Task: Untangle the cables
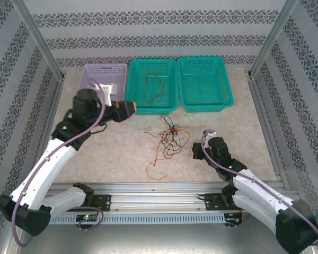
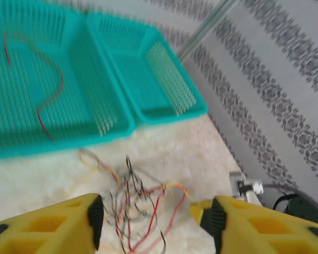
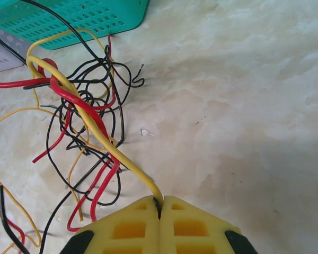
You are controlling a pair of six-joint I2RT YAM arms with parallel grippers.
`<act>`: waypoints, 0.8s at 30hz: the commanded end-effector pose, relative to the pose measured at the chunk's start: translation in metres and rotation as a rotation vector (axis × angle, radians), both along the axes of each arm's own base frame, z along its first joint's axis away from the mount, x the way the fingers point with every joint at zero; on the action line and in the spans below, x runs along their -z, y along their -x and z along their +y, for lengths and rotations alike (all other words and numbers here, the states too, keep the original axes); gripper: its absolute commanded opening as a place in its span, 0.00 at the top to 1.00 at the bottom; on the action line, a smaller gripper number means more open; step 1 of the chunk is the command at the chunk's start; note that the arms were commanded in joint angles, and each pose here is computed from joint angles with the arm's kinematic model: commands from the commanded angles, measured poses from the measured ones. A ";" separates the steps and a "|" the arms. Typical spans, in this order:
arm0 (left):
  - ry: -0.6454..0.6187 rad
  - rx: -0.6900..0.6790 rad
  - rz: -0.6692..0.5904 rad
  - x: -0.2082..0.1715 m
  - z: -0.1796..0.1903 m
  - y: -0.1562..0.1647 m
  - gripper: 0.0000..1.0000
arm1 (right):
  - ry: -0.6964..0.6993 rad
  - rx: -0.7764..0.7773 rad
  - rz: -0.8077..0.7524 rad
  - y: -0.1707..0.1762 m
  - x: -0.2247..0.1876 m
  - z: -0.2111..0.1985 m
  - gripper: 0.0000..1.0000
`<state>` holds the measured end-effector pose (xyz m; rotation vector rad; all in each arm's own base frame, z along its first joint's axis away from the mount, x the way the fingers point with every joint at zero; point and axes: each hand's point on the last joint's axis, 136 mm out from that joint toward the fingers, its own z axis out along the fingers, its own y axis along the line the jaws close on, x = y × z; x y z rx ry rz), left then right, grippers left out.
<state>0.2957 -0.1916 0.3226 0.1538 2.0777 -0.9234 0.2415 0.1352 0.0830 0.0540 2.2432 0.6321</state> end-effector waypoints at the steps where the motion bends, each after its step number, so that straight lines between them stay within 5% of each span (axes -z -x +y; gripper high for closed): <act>1: 0.052 0.106 -0.021 0.004 -0.029 0.011 0.35 | -0.013 -0.010 -0.005 0.000 0.001 0.001 1.00; 7: 0.022 0.239 0.090 0.075 -0.069 0.024 0.25 | -0.013 -0.017 -0.004 0.000 0.001 0.003 1.00; 19: -0.161 0.317 0.208 0.178 -0.117 0.028 0.23 | -0.017 -0.012 -0.015 0.001 -0.001 0.001 1.00; 22: -0.167 0.309 0.227 0.194 -0.125 0.022 0.27 | -0.019 -0.013 -0.014 0.001 0.000 0.002 1.00; 24: -0.162 0.306 0.229 0.199 -0.129 0.018 0.42 | -0.019 -0.015 -0.015 0.001 -0.001 0.002 1.00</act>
